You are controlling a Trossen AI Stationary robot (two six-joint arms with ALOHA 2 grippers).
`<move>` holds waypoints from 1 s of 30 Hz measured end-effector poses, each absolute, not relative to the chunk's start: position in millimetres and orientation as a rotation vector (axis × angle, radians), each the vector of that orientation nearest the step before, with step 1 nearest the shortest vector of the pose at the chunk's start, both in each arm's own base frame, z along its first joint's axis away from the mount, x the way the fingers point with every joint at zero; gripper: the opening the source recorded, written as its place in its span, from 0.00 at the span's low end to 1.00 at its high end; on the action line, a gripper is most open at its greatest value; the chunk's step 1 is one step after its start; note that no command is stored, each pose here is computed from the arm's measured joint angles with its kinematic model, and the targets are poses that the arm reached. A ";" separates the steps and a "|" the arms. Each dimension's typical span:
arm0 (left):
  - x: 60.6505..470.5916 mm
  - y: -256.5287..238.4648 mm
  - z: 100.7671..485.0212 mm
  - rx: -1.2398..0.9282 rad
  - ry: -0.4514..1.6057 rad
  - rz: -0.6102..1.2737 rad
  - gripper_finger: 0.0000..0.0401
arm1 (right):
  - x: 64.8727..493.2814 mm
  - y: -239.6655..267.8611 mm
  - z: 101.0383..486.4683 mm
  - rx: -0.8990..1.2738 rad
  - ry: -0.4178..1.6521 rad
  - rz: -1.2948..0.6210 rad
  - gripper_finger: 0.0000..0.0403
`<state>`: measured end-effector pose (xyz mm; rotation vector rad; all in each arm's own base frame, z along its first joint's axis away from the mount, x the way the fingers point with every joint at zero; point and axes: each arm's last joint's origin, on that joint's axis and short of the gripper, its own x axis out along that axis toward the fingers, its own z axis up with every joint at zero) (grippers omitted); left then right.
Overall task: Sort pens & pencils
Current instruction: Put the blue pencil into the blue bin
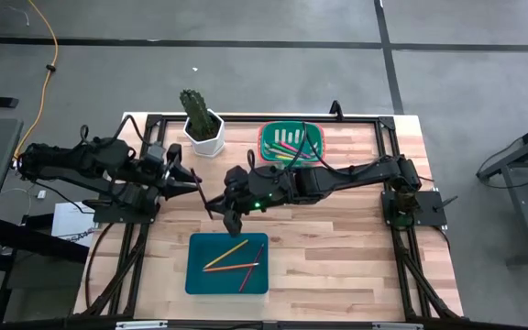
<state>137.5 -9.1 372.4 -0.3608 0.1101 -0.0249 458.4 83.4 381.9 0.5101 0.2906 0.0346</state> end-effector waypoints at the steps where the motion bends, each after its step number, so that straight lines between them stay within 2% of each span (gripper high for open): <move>1: 137.4 -9.1 371.8 -0.360 0.116 -0.025 0.26 | 458.5 83.4 382.2 0.511 0.286 0.034 0.02; 30: 142.1 -11.5 375.1 -0.362 0.093 -0.100 0.26 | 460.2 74.9 382.8 0.520 0.281 0.038 0.02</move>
